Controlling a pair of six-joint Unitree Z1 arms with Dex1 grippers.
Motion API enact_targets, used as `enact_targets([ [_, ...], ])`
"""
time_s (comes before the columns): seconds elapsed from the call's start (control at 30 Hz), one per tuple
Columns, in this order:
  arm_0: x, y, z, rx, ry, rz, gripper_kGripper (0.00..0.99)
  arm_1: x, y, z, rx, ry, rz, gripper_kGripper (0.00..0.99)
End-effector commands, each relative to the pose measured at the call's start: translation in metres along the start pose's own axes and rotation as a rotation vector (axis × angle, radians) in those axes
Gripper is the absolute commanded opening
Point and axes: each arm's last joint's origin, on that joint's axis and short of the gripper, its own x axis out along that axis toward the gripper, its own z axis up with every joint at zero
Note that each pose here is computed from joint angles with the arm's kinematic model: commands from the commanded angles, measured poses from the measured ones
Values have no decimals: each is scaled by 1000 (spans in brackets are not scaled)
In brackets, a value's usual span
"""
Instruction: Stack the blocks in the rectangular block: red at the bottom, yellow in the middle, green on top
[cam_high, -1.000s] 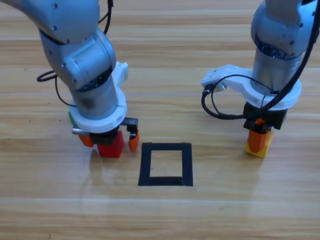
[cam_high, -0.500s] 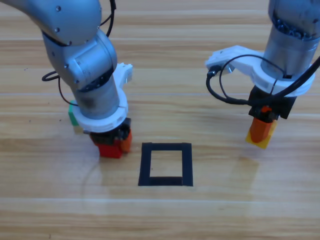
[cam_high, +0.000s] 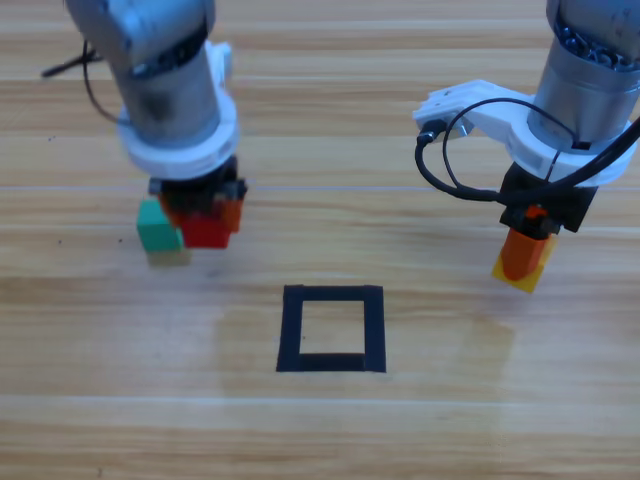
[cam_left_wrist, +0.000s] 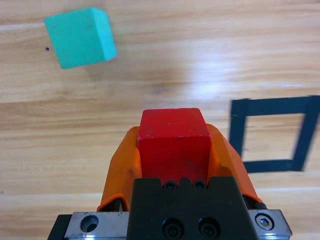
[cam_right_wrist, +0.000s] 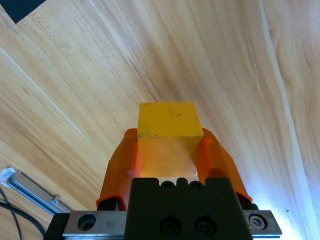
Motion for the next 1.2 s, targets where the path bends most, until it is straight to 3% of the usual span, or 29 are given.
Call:
enact_targets([
  [0.03,-15,-51,-28,83,30,-32,0,0,-9,-12,44,11,24,0],
  [0.2,10,-102,-43,98,106,15,0,-3,-9,-14,48,3,20,0],
  [0.33,10,-120,-53,75,107,0,0,-6,-10,-15,58,-7,20,0],
  [0.73,39,-131,-54,32,169,18,0,-3,-15,-21,96,-29,35,0],
  [1.2,56,-124,-35,-22,168,22,0,-3,-23,-26,128,-53,38,0],
])
